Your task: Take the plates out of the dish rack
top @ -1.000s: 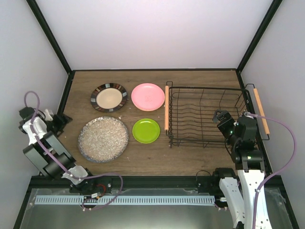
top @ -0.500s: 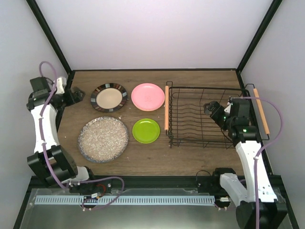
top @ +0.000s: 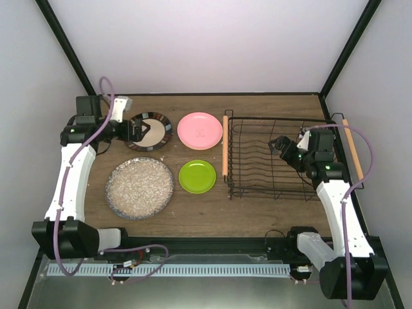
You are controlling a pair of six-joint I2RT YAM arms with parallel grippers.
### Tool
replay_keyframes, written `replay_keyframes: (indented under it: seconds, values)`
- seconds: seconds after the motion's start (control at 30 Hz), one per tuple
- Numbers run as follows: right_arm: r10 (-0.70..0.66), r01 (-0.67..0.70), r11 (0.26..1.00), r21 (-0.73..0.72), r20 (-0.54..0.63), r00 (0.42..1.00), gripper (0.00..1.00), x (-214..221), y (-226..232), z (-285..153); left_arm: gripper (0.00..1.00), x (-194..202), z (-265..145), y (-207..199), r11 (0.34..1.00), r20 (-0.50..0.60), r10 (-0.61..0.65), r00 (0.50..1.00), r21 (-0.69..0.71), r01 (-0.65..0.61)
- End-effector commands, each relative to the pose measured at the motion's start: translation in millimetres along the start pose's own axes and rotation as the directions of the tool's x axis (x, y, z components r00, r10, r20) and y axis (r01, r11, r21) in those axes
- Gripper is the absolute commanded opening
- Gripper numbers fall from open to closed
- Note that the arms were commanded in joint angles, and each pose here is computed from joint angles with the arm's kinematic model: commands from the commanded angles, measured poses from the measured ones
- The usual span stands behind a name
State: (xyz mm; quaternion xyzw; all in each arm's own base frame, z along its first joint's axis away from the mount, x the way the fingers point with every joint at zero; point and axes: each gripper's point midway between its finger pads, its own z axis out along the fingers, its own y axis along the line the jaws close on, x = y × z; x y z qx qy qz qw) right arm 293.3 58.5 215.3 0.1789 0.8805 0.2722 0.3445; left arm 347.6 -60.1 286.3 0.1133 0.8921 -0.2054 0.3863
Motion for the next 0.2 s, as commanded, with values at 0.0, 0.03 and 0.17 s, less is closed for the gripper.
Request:
replay_keyframes:
  seconds: [0.0, 0.03, 0.17]
  values:
    - [-0.045, 0.047, 0.998, -0.050, 0.026, 0.999, 1.00, -3.0, 13.2, -6.9, 1.00, -2.7, -5.2, -29.4, 0.993, 0.010, 0.112, 0.994, 0.025, -0.112]
    - [-0.042, 0.044, 0.998, -0.051, 0.024, 0.999, 1.00, -1.9, 12.6, -6.7, 1.00, -0.7, -4.3, -32.6, 0.993, 0.006, 0.116, 0.993, 0.032, -0.116]
    - [-0.038, 0.040, 0.998, -0.041, 0.032, 0.999, 1.00, 0.3, 9.7, -8.6, 1.00, 5.1, 1.6, -36.4, 0.993, -0.012, 0.117, 0.993, 0.034, -0.117]
